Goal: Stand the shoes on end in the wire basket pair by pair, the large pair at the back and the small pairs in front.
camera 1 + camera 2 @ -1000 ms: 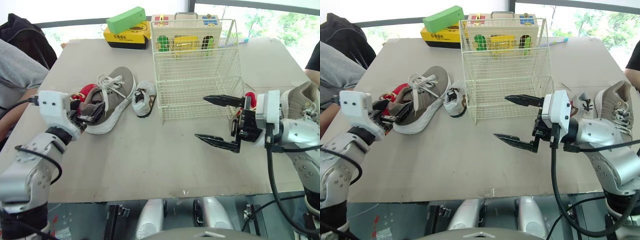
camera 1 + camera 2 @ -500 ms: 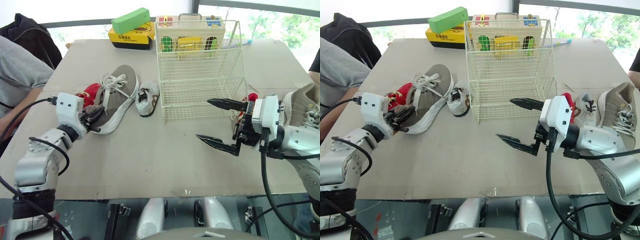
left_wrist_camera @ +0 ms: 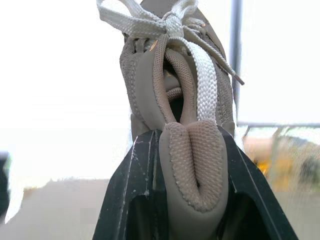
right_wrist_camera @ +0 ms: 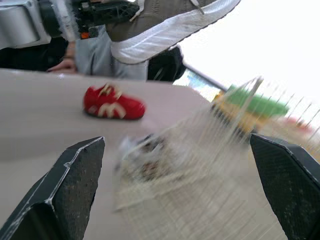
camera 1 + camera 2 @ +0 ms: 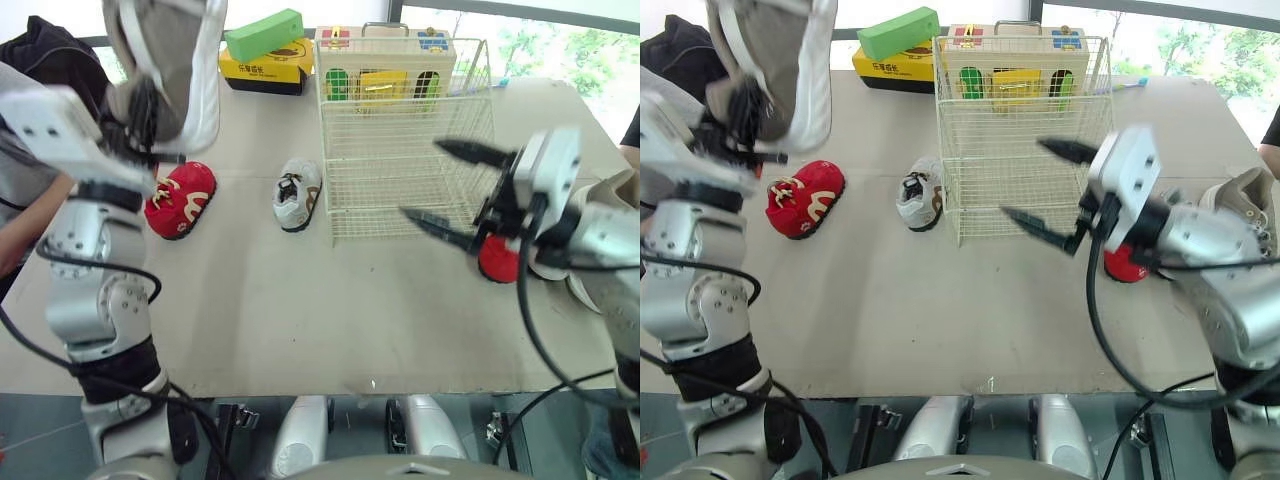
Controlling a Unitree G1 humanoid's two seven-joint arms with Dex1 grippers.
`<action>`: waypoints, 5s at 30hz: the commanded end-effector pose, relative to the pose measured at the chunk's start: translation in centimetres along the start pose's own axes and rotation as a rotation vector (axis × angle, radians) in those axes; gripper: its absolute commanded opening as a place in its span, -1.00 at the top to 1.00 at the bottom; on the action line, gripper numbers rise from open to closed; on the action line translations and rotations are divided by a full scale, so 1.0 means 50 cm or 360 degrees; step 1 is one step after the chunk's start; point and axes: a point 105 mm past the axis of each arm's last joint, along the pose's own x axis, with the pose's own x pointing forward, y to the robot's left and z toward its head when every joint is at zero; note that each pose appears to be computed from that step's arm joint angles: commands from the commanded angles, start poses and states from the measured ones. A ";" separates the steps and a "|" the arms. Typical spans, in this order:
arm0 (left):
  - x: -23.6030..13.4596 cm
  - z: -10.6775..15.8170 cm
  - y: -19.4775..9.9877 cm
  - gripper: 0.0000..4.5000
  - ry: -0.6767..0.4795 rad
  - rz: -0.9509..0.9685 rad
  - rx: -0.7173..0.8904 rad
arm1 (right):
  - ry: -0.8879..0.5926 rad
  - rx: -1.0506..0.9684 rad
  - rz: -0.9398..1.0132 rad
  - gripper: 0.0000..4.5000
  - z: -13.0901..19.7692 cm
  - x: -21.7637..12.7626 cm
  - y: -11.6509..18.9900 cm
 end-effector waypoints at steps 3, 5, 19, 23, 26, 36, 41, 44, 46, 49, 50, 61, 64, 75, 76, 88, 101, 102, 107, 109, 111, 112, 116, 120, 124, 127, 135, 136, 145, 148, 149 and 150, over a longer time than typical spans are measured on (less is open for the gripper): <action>0.022 0.017 -0.125 0.68 -0.0186 -0.0643 0.0325 | 0.0104 -0.0178 0.0000 -1.00 0.084 0.013 -0.076; 0.021 0.003 -0.158 0.68 -0.0226 -0.0853 0.0410 | 0.0196 -0.0217 -0.0006 -1.00 0.103 0.018 -0.103; 0.029 0.021 -0.242 0.68 -0.0934 -0.1557 0.1113 | 0.1011 -0.0393 0.0352 -0.88 -0.020 0.040 -0.142; 0.047 0.038 -0.243 0.68 -0.1053 -0.1503 0.1191 | 0.1079 -0.0397 0.0388 -0.17 -0.042 0.025 -0.134; 0.046 0.036 -0.239 0.68 -0.1033 -0.1534 0.1140 | 0.1012 -0.0352 0.0358 0.43 -0.028 0.024 -0.128; 0.013 0.051 -0.166 -0.75 0.0117 -0.1338 -0.1305 | 0.0439 0.0326 -0.0064 1.00 0.065 0.022 -0.138; -0.033 -0.019 -0.221 -0.75 0.0394 -0.1200 -0.1527 | 0.0233 0.0513 -0.0178 1.00 0.071 0.047 -0.114; -0.013 -0.034 -0.263 -0.75 0.0373 -0.1116 -0.1681 | 0.0164 0.0559 -0.0191 1.00 0.062 0.072 -0.084; 0.006 -0.024 -0.271 -0.75 0.0344 -0.1105 -0.1756 | 0.0158 0.0571 -0.0188 1.00 0.052 0.079 -0.068; 0.021 -0.029 -0.277 -0.65 0.0358 -0.1116 -0.1712 | 0.0151 0.0561 -0.0174 1.00 0.036 0.079 -0.048; 0.031 -0.029 -0.267 -0.59 0.0341 -0.1076 -0.1731 | 0.0159 0.0558 -0.0180 1.00 0.029 0.080 -0.044; 0.059 -0.022 -0.255 0.31 0.0433 -0.1265 -0.1500 | -0.0046 0.0613 -0.0609 1.00 0.027 0.054 -0.105; 0.069 -0.002 -0.261 -0.29 0.0387 -0.1339 -0.1519 | -0.0075 0.0632 -0.0629 1.00 0.024 0.059 -0.100; 0.046 -0.029 -0.278 -0.98 0.0497 -0.1450 -0.1418 | -0.0149 0.0691 -0.0724 1.00 0.036 0.052 -0.108; 0.049 -0.029 -0.282 -0.98 0.0489 -0.1448 -0.1442 | -0.0162 0.0707 -0.0702 1.00 0.038 0.055 -0.103; 0.078 -0.024 -0.281 0.18 0.0416 -0.1383 -0.1579 | -0.0192 0.0769 -0.0670 1.00 0.040 0.069 -0.081; 0.110 -0.018 -0.236 0.42 0.0330 -0.1330 -0.1479 | -0.0232 0.0668 -0.0622 0.34 0.055 0.067 -0.067; 0.120 -0.018 -0.225 0.42 0.0321 -0.1318 -0.1442 | -0.0224 0.0617 -0.0601 0.10 0.056 0.059 -0.061; 0.184 -0.017 -0.158 0.42 0.0270 -0.1212 -0.1264 | -0.0057 0.0262 -0.0430 -0.91 0.043 0.009 -0.004; 0.207 -0.015 -0.140 0.42 0.0251 -0.1173 -0.1215 | -0.0008 0.0176 -0.0394 -0.91 0.033 -0.007 0.014; 0.250 -0.010 -0.114 0.42 0.0209 -0.1062 -0.1070 | -0.0043 0.0207 -0.0415 -0.91 0.016 -0.046 0.027; 0.267 -0.010 -0.106 0.42 0.0203 -0.1016 -0.0967 | -0.0028 0.0229 -0.0447 -0.91 0.004 -0.063 0.032; 0.302 -0.014 -0.088 0.42 0.0187 -0.0877 -0.0734 | -0.0032 0.0256 -0.0549 -0.91 -0.010 -0.080 0.032; 0.316 -0.007 -0.083 0.42 0.0173 -0.0840 -0.0628 | -0.0067 0.0264 -0.0595 -0.91 -0.004 -0.085 0.035; 0.301 -0.031 -0.093 0.42 0.0250 -0.0947 -0.0434 | -0.0061 0.0239 -0.0599 -0.91 0.001 -0.099 0.055; 0.292 -0.054 -0.088 0.42 0.0300 -0.0941 -0.0309 | -0.0048 0.0231 -0.0601 -0.91 0.002 -0.114 0.066; 0.261 -0.118 -0.111 0.42 0.0496 -0.1050 -0.0258 | 0.0022 0.0221 -0.0639 -0.91 -0.007 -0.131 0.066; 0.254 -0.129 -0.112 0.42 0.0538 -0.1061 -0.0251 | 0.0023 0.0223 -0.0636 -0.91 -0.008 -0.129 0.067; 0.235 -0.123 -0.075 -0.79 0.0614 -0.1075 -0.0366 | 0.0032 0.0244 -0.0596 -0.93 -0.016 -0.118 0.070; 0.227 -0.111 -0.057 -0.79 0.0621 -0.1103 -0.0388 | 0.0048 0.0256 -0.0582 -0.93 -0.023 -0.117 0.069; 0.225 -0.107 -0.051 -0.79 0.0618 -0.1100 -0.0408 | 0.0051 0.0258 -0.0578 -0.93 -0.025 -0.116 0.068; 0.223 -0.105 -0.045 -0.79 0.0615 -0.1092 -0.0426 | 0.0053 0.0261 -0.0575 -0.93 -0.027 -0.115 0.067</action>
